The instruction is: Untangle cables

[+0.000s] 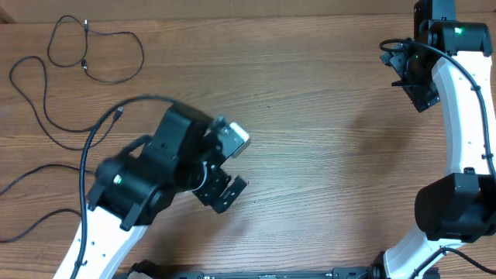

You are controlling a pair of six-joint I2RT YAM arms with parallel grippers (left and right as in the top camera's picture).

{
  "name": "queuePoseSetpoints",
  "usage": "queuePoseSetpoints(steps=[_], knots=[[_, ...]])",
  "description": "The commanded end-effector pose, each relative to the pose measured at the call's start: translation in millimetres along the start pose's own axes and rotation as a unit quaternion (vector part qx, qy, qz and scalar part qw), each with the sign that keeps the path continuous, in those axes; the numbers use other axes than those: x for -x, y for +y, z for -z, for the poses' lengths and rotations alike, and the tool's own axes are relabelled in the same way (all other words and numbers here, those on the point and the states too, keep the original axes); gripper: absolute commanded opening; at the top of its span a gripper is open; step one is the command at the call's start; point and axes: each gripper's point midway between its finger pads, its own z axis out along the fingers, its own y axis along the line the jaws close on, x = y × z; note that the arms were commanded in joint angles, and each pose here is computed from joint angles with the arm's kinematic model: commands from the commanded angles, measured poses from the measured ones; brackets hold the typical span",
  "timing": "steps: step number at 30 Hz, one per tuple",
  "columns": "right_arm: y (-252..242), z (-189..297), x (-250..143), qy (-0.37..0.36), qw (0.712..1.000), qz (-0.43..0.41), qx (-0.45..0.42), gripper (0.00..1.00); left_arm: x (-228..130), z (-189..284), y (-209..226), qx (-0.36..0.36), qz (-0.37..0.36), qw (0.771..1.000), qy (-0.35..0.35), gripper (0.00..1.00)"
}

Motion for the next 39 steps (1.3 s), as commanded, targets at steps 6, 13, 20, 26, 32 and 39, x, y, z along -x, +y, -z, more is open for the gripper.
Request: queuePoseSetpoints(steps=[6,13,20,26,32,39], knots=[[1,4,3,-0.009,1.000,0.001,0.003,1.00,-32,-24,20,0.005,-0.019,0.991,-0.129,1.00],[1,4,3,-0.009,1.000,0.001,0.003,1.00,-52,-12,33,0.058,-0.016,0.962,-0.265,1.00],[1,4,3,-0.009,1.000,0.001,0.003,1.00,-75,-20,38,0.070,0.030,0.950,-0.303,1.00],[1,4,3,-0.009,1.000,0.001,0.003,1.00,-66,-12,45,0.104,0.005,0.926,-0.363,1.00],[1,4,3,-0.009,1.000,0.001,0.003,1.00,-65,-10,63,0.164,-0.007,0.902,-0.399,1.00],[1,4,3,-0.009,1.000,0.001,0.003,1.00,-65,-4,79,0.191,0.044,0.869,-0.455,1.00]])
